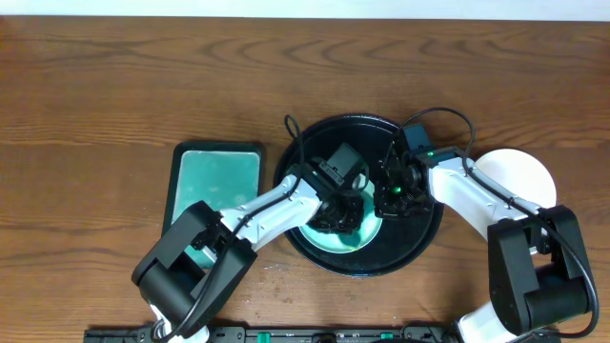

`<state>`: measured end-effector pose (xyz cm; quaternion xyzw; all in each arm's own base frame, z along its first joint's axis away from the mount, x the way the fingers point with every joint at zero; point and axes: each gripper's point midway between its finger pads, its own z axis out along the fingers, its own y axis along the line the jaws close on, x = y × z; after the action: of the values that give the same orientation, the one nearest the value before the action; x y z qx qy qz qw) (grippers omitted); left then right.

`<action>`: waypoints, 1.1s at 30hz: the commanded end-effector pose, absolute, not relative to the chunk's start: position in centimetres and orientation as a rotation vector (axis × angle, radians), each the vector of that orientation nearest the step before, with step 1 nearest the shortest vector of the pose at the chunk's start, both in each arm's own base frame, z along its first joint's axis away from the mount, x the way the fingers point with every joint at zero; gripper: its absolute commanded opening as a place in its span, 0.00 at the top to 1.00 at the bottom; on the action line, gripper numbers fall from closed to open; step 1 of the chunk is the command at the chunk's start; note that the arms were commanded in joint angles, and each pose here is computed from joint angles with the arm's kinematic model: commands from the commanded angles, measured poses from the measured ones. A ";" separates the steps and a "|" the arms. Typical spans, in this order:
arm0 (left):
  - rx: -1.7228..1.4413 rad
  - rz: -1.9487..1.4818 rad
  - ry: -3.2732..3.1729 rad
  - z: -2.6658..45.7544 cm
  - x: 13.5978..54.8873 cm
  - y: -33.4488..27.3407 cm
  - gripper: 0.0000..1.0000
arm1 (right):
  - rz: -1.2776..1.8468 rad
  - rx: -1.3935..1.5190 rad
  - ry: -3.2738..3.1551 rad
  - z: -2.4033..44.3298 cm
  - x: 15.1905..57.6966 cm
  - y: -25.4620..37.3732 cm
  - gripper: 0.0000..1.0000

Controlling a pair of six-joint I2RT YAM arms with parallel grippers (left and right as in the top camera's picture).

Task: Clean dirty plates on tray and stack at the side
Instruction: 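Scrub the pale green plate with the sponge while right gripper holds rim, then return the sponge to the soapy tray with the left gripper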

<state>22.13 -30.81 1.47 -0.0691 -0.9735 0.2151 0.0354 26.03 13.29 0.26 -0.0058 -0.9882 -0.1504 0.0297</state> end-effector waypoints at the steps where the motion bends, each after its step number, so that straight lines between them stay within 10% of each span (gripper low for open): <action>1: -0.097 0.196 -3.169 -1.1 23.7 -25.2 0.93 | -0.399 -0.028 -3.053 -0.1 26.0 12.7 0.99; 14: -0.054 -0.639 -3.348 3.3 28.4 -16.6 0.93 | -0.399 -0.028 -3.053 -0.1 26.0 12.7 0.99; 26: -0.042 0.077 -3.252 8.6 26.3 -21.2 0.93 | -0.391 -0.028 -3.055 -0.1 26.0 12.6 0.99; 33: 0.222 -0.090 -3.356 13.5 28.4 -11.7 0.93 | -0.314 -0.030 -3.085 -0.3 26.4 11.7 0.99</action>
<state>27.16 -15.23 12.00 0.0448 -0.9954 0.0028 -0.0841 25.96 13.32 0.23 -0.0042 -0.9886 -0.1478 0.0301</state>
